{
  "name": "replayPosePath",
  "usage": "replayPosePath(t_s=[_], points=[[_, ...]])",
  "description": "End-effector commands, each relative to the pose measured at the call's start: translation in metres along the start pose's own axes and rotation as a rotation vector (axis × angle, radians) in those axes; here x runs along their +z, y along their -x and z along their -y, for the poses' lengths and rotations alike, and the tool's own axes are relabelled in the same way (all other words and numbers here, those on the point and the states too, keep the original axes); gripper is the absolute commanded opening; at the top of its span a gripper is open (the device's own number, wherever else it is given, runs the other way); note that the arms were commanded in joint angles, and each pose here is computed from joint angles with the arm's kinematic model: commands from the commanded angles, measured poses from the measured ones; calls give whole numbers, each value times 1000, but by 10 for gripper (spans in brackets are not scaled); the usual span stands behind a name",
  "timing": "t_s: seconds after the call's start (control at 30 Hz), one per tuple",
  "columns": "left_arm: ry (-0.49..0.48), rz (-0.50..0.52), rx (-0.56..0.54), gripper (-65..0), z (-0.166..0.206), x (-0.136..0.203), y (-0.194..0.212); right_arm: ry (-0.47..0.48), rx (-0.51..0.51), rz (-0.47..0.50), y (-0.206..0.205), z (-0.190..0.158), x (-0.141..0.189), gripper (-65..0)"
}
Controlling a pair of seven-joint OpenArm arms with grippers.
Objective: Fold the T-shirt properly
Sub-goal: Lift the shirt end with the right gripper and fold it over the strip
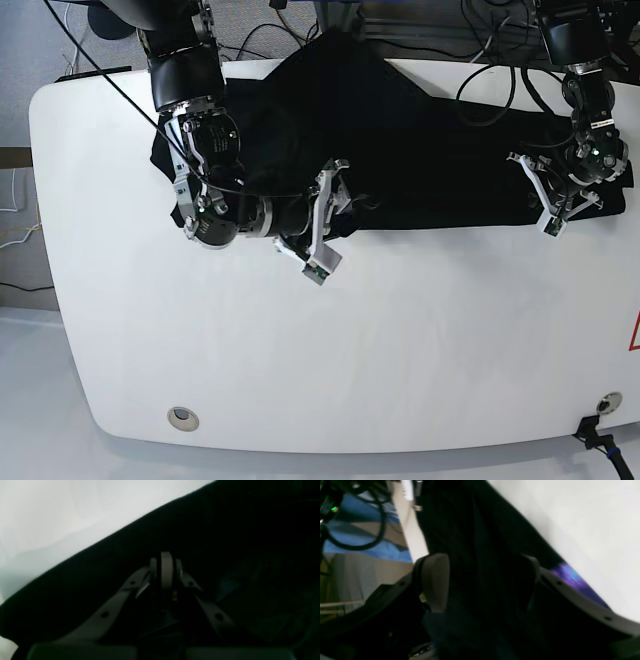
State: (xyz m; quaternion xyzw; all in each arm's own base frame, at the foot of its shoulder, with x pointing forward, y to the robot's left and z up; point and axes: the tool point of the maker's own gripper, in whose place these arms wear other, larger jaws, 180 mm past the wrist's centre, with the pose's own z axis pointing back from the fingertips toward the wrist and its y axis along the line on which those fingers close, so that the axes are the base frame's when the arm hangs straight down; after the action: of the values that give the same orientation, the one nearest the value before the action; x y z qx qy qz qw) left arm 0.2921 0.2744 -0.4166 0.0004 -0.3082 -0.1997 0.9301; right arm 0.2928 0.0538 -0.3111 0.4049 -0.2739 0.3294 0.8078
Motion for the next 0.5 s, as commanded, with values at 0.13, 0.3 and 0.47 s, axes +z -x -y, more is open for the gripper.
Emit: replayPosePath(t_s=[0.13, 0.3, 0.47], points=[[-20, -20, -19, -650, -8, 3, 1, 64, -23, 122, -1, 22, 24, -265], [-17, 1, -17, -650, -6, 2, -4, 133, -65, 179, 17, 40, 40, -267], [-4, 140, -6, -650, 1, 2, -26, 310, -42, 152, 42, 59, 43, -267]])
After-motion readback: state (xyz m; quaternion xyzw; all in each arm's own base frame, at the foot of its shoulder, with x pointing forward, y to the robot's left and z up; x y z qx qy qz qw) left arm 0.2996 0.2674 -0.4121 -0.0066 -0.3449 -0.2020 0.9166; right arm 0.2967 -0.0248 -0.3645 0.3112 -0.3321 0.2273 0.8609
